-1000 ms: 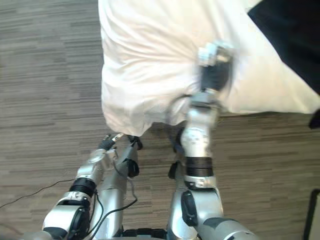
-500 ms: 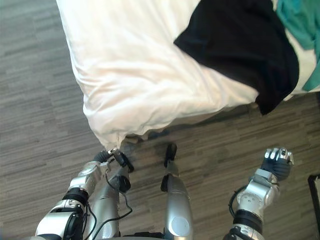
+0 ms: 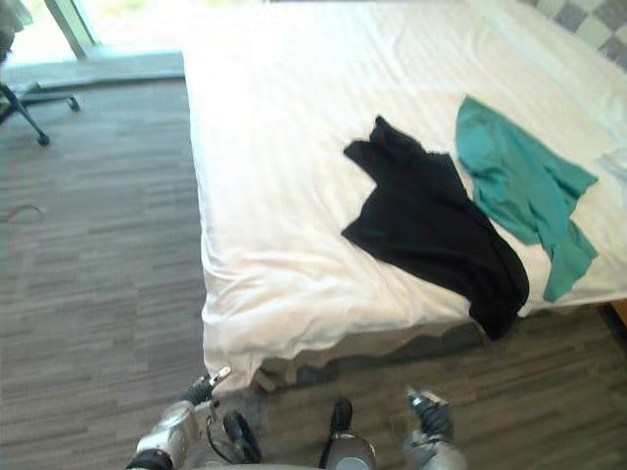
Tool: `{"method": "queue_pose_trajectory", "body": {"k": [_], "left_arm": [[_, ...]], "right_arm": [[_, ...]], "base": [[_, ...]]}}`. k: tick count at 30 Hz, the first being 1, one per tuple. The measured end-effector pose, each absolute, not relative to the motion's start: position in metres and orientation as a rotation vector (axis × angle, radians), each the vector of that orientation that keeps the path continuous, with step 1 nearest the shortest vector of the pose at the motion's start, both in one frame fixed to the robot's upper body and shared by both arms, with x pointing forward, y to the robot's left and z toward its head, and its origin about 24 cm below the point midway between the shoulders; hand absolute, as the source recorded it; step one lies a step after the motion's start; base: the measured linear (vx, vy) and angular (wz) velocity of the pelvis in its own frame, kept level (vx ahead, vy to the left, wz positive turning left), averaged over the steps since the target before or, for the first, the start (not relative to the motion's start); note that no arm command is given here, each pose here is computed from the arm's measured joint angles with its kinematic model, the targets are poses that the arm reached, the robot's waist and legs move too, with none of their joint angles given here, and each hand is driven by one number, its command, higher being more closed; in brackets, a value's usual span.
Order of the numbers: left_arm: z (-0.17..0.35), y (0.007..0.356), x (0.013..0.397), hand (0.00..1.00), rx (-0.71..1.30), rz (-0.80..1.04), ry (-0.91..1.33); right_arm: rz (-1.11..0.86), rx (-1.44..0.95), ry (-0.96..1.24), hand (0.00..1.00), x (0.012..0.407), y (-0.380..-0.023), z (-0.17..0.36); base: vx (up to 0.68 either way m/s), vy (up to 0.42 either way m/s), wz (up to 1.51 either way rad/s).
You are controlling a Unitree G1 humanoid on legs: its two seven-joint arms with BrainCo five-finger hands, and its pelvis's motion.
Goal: Tidy the bed and pick cloth on bed and put in laundry
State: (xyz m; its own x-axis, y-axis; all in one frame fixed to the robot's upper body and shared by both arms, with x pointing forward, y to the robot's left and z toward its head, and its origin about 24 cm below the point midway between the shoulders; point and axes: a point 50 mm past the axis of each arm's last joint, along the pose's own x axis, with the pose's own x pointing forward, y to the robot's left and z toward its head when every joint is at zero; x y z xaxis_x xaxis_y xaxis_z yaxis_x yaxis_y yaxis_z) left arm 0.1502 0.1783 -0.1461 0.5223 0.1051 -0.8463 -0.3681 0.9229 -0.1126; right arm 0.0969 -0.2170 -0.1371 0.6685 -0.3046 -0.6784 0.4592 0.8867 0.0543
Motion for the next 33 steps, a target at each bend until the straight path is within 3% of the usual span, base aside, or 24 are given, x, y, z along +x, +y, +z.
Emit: {"method": "queue_pose_trajectory", "body": {"k": [3,9,17,21,29,33], "left_arm": [[-0.152,0.176,0.134,0.00,-0.249,0.290,1.007],[-0.154,0.181,0.122,0.00,-0.156,0.303,0.989],[-0.158,0.194,0.107,0.00,-0.056,0.341,1.072],[-0.153,0.187,0.132,0.00,-0.011,0.272,1.048],[-0.157,0.182,0.121,0.00,0.006,0.241,1.087],[-0.157,0.187,0.110,0.00,-0.102,0.324,1.066]], "right_arm": [[-0.404,0.203,0.825,0.00,0.079,-0.203,-0.149],[-0.348,0.081,0.903,0.00,0.069,-0.211,-0.153],[-0.151,-0.036,0.928,0.00,0.095,-0.210,-0.153],[-0.080,-0.089,0.924,0.00,0.109,-0.209,-0.151],[-0.119,-0.052,0.962,0.00,0.111,-0.215,-0.150],[-0.134,-0.056,0.965,0.00,0.118,-0.216,-0.150]], "base": [[0.13,0.005,0.27],[0.09,-0.004,-0.12],[-0.06,0.006,-1.25],[-0.11,-0.087,-0.74],[-0.11,-0.078,-0.42],[-0.08,0.010,-1.20]]}}
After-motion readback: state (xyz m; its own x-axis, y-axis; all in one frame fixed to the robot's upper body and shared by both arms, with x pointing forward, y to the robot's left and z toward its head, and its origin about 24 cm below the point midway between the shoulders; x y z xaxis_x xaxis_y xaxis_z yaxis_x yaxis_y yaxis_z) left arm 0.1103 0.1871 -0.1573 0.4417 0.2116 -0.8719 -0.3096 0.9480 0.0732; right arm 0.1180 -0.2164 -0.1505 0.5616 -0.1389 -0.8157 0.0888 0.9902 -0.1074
